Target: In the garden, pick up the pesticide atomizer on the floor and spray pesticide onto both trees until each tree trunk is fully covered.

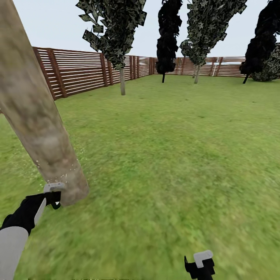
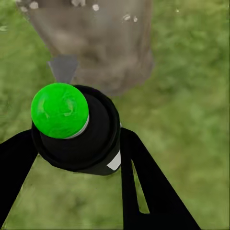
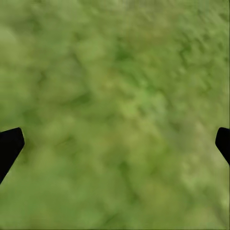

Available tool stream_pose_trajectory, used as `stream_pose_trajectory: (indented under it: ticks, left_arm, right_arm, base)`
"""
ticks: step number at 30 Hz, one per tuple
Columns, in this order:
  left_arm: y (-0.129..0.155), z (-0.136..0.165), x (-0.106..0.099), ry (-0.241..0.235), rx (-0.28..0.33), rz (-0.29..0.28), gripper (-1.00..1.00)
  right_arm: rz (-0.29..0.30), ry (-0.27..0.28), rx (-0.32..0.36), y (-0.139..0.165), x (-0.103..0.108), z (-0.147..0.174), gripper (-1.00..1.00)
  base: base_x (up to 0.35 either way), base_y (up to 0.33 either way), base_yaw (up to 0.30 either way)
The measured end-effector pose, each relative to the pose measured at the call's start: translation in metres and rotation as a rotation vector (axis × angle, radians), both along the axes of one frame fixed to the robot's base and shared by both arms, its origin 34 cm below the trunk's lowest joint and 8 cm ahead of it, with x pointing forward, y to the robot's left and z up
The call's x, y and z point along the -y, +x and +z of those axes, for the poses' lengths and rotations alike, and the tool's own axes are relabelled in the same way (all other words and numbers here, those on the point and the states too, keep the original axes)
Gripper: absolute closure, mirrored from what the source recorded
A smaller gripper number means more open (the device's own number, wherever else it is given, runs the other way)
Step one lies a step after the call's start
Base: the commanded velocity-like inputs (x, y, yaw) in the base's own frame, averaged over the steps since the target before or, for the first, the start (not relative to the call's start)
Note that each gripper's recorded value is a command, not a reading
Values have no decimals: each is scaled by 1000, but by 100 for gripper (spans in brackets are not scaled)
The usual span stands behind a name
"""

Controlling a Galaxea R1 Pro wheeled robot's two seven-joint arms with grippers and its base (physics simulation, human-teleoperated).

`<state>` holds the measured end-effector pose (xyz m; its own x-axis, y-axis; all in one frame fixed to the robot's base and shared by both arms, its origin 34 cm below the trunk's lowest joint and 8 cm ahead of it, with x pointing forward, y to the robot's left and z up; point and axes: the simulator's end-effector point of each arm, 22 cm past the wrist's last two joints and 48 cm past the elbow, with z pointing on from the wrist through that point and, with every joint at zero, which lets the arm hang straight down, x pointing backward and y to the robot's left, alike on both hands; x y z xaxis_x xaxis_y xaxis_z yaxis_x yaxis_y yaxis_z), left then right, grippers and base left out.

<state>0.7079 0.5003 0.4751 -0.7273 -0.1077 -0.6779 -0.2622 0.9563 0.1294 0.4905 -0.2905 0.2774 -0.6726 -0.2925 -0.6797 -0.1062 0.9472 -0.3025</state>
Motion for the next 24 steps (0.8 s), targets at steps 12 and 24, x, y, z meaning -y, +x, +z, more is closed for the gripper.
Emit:
stream_pose_trajectory:
  ticks: [12,24]
  left_arm:
    - [34,53,8,-40,53,-53,100]
    - [28,84,-50,9,65,-61,100]
  right_arm:
    - [-1,-2,1,0,1,0,-100]
    - [-1,-2,1,0,1,0,-100]
  base:
    - [0,0,42]
    - [0,0,133]
